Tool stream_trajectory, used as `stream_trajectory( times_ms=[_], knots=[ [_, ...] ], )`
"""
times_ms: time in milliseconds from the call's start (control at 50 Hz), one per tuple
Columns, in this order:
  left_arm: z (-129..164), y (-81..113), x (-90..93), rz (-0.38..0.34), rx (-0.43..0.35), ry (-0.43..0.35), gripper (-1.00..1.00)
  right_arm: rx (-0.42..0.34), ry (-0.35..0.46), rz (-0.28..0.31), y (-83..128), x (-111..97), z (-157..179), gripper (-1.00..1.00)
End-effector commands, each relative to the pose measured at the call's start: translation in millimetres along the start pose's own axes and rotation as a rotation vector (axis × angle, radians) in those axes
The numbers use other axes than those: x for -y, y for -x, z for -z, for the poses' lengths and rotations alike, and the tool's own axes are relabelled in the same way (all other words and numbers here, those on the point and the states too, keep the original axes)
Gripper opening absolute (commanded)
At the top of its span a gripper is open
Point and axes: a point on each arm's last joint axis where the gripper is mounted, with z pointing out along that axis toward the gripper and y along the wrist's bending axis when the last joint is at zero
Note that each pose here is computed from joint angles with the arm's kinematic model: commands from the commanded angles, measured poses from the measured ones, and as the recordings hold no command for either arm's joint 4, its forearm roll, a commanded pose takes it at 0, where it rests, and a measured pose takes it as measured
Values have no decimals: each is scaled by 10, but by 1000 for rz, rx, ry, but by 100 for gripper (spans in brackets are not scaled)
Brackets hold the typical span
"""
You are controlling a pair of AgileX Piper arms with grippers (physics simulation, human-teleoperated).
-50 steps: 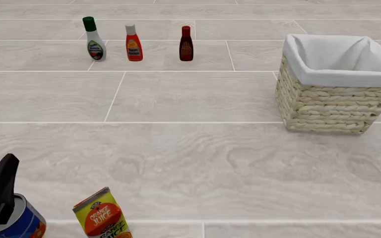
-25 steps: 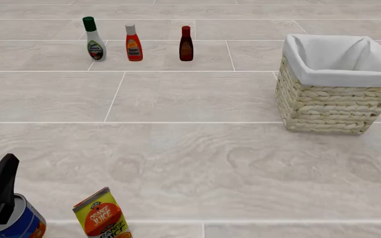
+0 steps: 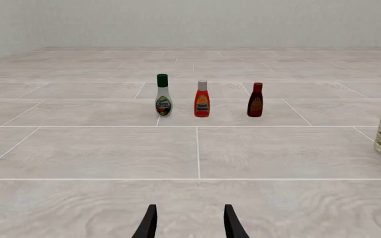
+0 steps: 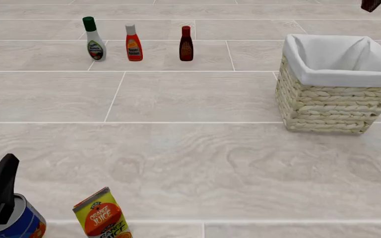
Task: Pick the chocolate pudding and place it in the basket.
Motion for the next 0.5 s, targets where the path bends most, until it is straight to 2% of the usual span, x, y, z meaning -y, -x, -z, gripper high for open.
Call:
stream_trajectory(
  times_ms=[20, 500],
  knots=[
    [0, 0, 0, 0, 0, 0, 100, -21, -36, -55, -13, 133, -86, -100],
    [0, 0, 0, -1, 0, 0, 100, -120, -87, -160, -237, 258, -385, -100]
  ],
)
